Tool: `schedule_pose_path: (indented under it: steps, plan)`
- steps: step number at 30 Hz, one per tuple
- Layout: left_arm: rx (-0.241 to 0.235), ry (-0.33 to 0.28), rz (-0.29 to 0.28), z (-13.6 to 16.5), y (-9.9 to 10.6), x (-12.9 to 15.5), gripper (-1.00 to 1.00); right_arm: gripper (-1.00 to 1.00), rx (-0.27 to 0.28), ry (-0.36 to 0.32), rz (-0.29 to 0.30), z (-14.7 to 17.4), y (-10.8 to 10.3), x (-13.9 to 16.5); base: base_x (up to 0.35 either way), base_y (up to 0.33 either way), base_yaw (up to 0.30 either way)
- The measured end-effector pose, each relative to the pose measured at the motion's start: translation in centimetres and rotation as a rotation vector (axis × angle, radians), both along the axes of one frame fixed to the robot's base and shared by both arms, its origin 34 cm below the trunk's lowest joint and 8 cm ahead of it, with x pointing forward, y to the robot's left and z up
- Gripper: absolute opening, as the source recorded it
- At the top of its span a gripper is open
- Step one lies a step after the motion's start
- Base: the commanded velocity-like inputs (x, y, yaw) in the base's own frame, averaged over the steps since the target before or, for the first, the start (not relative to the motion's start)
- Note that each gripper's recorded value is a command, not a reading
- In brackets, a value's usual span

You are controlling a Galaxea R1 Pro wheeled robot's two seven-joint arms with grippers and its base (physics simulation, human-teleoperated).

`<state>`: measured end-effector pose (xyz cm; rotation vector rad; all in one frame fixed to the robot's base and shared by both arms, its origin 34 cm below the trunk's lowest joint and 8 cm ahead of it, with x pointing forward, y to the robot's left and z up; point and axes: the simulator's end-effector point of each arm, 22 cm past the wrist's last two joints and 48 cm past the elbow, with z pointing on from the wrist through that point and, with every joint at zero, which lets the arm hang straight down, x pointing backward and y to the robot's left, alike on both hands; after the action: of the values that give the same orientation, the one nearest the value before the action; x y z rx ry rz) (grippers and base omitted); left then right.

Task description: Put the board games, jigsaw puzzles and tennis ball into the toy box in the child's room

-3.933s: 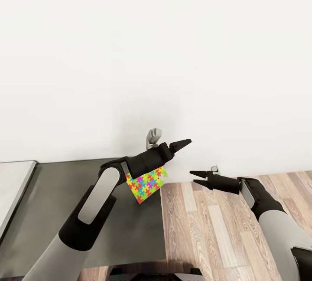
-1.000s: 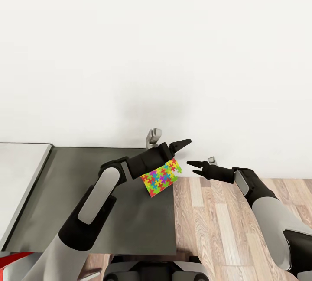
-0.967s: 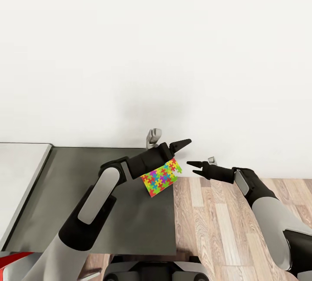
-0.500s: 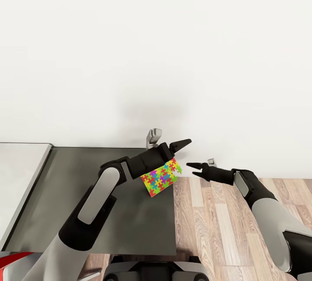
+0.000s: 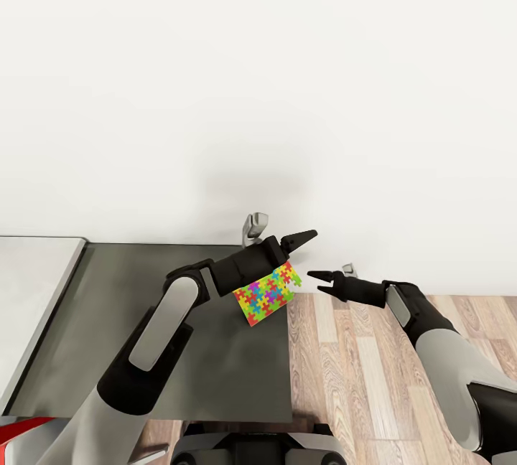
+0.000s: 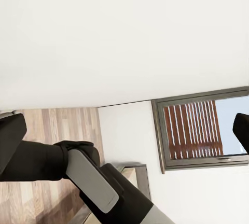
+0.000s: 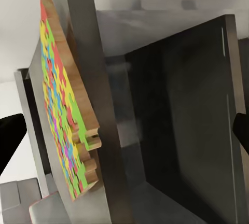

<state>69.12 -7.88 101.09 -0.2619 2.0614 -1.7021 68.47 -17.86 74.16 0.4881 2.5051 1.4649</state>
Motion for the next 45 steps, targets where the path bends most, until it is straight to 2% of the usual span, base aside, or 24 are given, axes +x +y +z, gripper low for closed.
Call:
schedule_pose_path:
  steps: [15, 29, 45]
  plan:
    - [0.0, 0.0, 0.0, 0.01, 0.0, 0.0, 1.0, 1.0, -0.001, 0.004, 0.001, -0.12, 0.03, -0.14, 0.0, 0.0, 0.011]
    - [0.0, -0.003, 0.001, 0.19, 0.03, 0.02, 1.0, 1.0, 0.003, 0.001, 0.002, 0.07, 0.4, -0.09, 0.0, 0.0, 0.14]
    - [0.001, -0.004, 0.002, 0.2, 0.09, 0.05, 1.0, 1.0, 0.013, -0.001, 0.003, 0.22, 0.98, -0.06, 0.0, 0.0, 0.029]
